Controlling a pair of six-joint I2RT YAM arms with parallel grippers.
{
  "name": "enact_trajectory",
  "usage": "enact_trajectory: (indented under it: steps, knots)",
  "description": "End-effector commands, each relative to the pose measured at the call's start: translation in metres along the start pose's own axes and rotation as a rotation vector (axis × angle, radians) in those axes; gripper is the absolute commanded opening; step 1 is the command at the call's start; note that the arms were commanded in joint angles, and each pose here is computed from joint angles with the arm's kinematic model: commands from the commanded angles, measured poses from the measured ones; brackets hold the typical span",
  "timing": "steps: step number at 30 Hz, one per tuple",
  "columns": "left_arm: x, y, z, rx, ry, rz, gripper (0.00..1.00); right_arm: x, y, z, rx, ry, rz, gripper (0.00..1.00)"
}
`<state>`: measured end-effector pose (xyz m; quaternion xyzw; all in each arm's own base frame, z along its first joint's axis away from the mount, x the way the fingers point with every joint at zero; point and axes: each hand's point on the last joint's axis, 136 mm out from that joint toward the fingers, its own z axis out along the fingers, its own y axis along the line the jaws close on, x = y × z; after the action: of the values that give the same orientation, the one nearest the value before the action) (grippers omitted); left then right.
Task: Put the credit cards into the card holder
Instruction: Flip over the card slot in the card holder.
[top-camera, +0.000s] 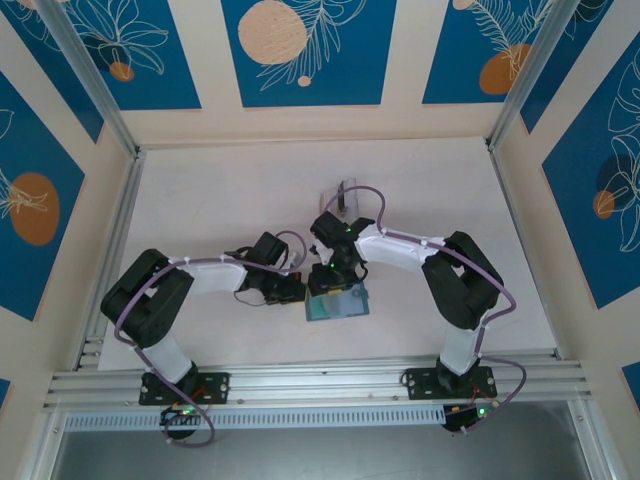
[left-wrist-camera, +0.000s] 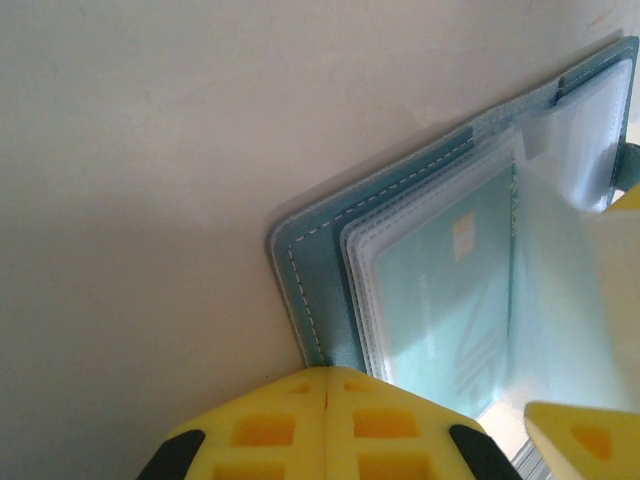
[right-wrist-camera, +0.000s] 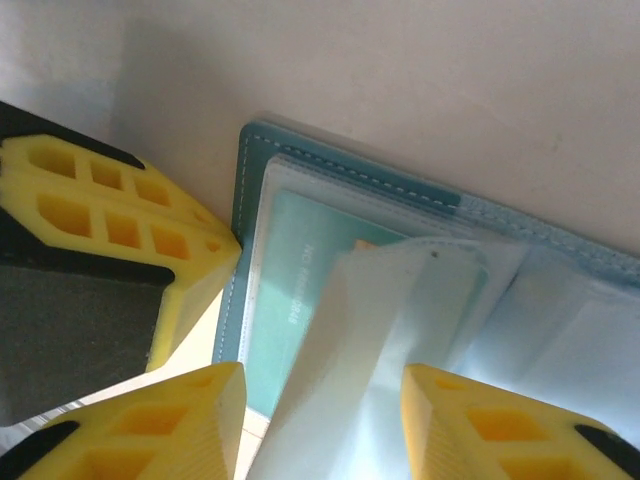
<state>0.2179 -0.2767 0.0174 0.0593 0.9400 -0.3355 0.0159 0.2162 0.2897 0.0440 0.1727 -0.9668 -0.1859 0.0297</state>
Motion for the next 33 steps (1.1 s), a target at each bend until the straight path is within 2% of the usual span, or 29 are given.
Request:
enact_trajectory:
  steps: [1,13,19,33]
  knots:
    - [0.018,0.023,0.017,-0.065,0.050,-0.036,0.02,0.016,0.007,-0.007,-0.034,0.020,0.013,0.48]
    - [0.013,0.011,0.018,-0.008,0.046,-0.043,0.02,0.017,0.030,0.000,-0.194,0.021,0.047,0.52]
    - [0.013,0.014,0.009,0.003,0.027,-0.083,0.02,0.015,0.026,0.008,-0.199,0.027,0.065,0.53]
    - [-0.006,0.001,-0.037,0.112,-0.058,-0.087,0.08,-0.009,0.025,-0.042,-0.184,-0.068,0.021,0.56]
